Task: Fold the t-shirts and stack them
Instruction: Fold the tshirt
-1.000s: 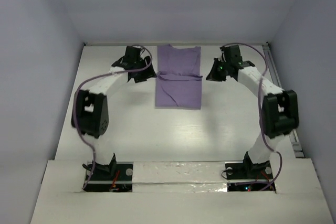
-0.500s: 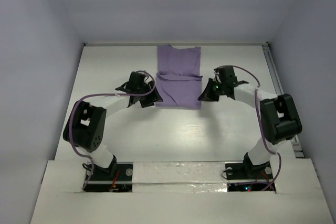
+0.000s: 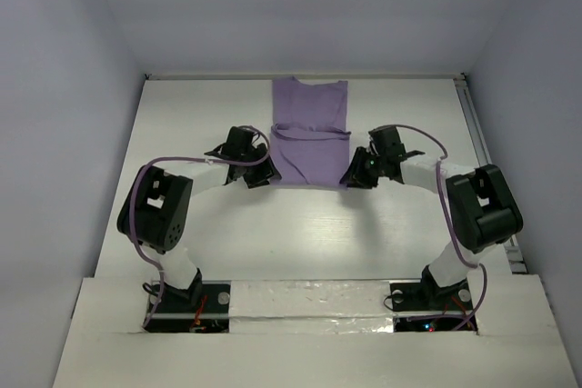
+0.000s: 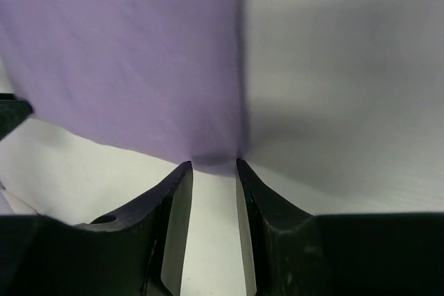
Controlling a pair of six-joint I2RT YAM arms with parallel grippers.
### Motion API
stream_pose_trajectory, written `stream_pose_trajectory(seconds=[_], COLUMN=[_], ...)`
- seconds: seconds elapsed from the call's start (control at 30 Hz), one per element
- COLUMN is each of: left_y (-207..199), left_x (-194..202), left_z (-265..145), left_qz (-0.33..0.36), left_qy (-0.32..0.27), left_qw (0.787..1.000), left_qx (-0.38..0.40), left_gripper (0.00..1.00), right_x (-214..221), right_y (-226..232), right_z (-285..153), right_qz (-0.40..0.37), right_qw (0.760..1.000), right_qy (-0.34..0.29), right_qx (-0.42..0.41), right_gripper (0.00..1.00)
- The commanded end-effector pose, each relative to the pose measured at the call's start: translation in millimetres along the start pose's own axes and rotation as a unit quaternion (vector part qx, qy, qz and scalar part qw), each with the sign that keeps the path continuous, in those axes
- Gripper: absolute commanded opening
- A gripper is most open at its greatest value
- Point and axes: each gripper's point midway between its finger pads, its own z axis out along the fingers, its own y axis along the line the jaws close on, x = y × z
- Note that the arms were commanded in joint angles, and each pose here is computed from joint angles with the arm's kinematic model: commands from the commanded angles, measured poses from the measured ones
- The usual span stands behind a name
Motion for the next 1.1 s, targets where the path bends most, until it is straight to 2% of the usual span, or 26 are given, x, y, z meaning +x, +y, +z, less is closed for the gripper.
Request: stream_pose_trajectory(seconds=[0.0, 0.1, 0.27, 0.33, 0.4, 0.57, 0.7, 0.77, 0.8, 1.07], left_y=[-8, -6, -1, -1, 1, -1, -4, -6, -7, -6], left_x=[-11, -8, -3, -1, 0, -1, -3, -4, -5, -16], left_z=[1, 1, 1, 2, 3, 7, 7, 7, 6, -17], left_qz=[-0.002, -0.007, -0.009, -0.010, -0.011, -0.012, -0.011, -0.009, -0.008, 0.036], left_qy=[-0.011, -0.009, -0.002, 0.000, 0.001, 0.004, 0.003, 0.002, 0.001, -0.021], left_qw=[1.000, 1.000, 1.000, 1.000, 1.000, 1.000, 1.000, 1.000, 1.000, 0.999], left_qx=[0.002, 0.000, -0.005, -0.004, -0.005, -0.001, 0.003, 0.006, 0.007, -0.017], left_gripper=[0.41, 0.38, 0.38, 0.38, 0.38, 0.26, 0.11, 0.00, 0.00, 0.00], right_x=[0, 3, 8, 8, 15, 14, 4, 1, 0, -10], right_y=[-4, -6, -24, -21, -24, -26, -20, -19, -19, -22], right_z=[-4, -1, -5, -8, -4, 14, 17, 18, 17, -23], right_qz=[0.010, 0.013, 0.027, 0.027, 0.029, 0.031, 0.028, 0.027, 0.026, -0.023], right_qw=[1.000, 1.000, 0.998, 0.998, 0.999, 0.999, 0.999, 0.999, 0.999, 0.996], right_qy=[-0.025, -0.014, -0.024, -0.036, -0.022, -0.010, -0.016, -0.019, -0.021, -0.056], right_qx=[0.004, 0.006, 0.048, 0.035, 0.033, 0.026, 0.022, 0.023, 0.027, 0.068], right_gripper=[0.37, 0.37, 0.38, 0.39, 0.39, 0.36, 0.25, 0.12, 0.01, 0.00])
